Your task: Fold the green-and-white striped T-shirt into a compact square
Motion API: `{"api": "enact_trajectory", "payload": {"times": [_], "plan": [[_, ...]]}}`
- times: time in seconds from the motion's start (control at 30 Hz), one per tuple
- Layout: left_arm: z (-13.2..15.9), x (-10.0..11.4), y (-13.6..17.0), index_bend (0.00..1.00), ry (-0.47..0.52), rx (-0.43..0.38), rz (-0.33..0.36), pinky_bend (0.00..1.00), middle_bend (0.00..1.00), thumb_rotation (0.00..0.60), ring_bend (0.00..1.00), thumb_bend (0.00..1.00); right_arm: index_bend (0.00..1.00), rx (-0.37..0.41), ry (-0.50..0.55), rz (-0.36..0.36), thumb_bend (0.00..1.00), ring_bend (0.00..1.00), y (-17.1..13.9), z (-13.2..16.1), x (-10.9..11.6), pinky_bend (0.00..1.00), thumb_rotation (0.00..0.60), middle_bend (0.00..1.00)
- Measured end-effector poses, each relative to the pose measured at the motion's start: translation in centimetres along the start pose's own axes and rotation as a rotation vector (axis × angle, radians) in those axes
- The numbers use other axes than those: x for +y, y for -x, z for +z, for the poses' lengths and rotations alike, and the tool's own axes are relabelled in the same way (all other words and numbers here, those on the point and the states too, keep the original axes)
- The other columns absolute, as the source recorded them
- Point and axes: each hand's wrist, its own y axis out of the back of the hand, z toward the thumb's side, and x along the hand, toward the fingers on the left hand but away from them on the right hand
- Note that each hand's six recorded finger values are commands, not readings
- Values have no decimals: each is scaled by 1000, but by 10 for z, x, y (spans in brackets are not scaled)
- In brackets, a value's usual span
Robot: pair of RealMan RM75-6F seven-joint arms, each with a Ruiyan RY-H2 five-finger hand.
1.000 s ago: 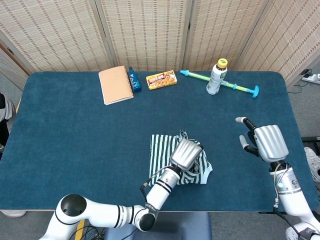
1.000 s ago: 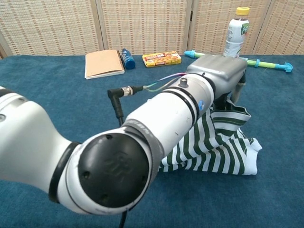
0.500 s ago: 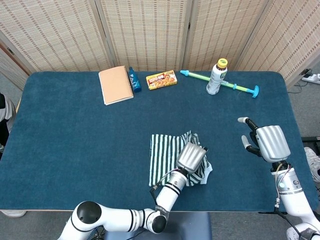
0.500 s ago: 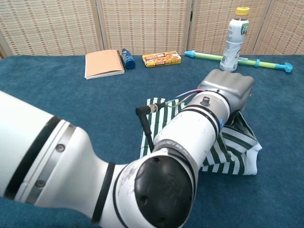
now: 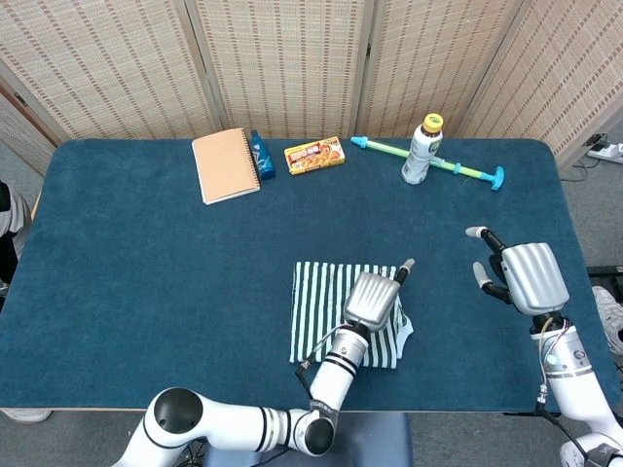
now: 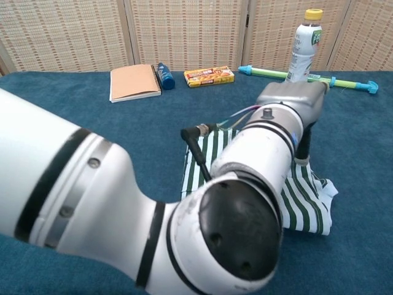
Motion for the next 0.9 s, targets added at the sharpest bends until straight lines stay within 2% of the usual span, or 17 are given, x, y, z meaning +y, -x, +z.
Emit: {"api": "enact_trajectory", "payload": {"times": [0.2,0.33,0.43,0.5,0.6,0.7,0.77,0.8,0.9], "plan": [[-46,25,0,0,33,57,34,901,682,600,677,132,270,7,-15,11,457,986,1,2,-1,1000,600,954],[-87,38,6,0,29,100,60,888,681,600,673,133,276,15,-24,26,457,908,2,4,-5,1000,600,896],[-119,47,14,0,23,125,87,845,676,600,660,132,276,16,-26,39,457,786,0,5,-8,996,600,796],[-141,52,23,0,16,139,106,799,665,600,648,132,276,10,-30,49,455,679,-2,3,-10,940,600,699],[-174,60,38,0,3,155,133,742,618,600,592,133,276,-8,-41,61,454,536,-6,-4,-12,794,600,560],[-204,65,57,0,-8,168,146,687,532,600,483,132,272,-13,-52,81,454,376,-10,-9,-14,599,600,408],[-224,67,73,0,-20,173,150,648,473,600,409,132,220,-12,-57,112,454,262,-13,-13,-16,439,600,298],[-233,67,80,0,-27,175,151,627,453,600,386,133,184,-11,-56,126,454,225,-14,-15,-17,390,600,262],[-262,68,106,5,-57,186,158,576,429,600,352,132,95,-9,-54,166,453,166,-20,-22,-20,321,600,201]]}}
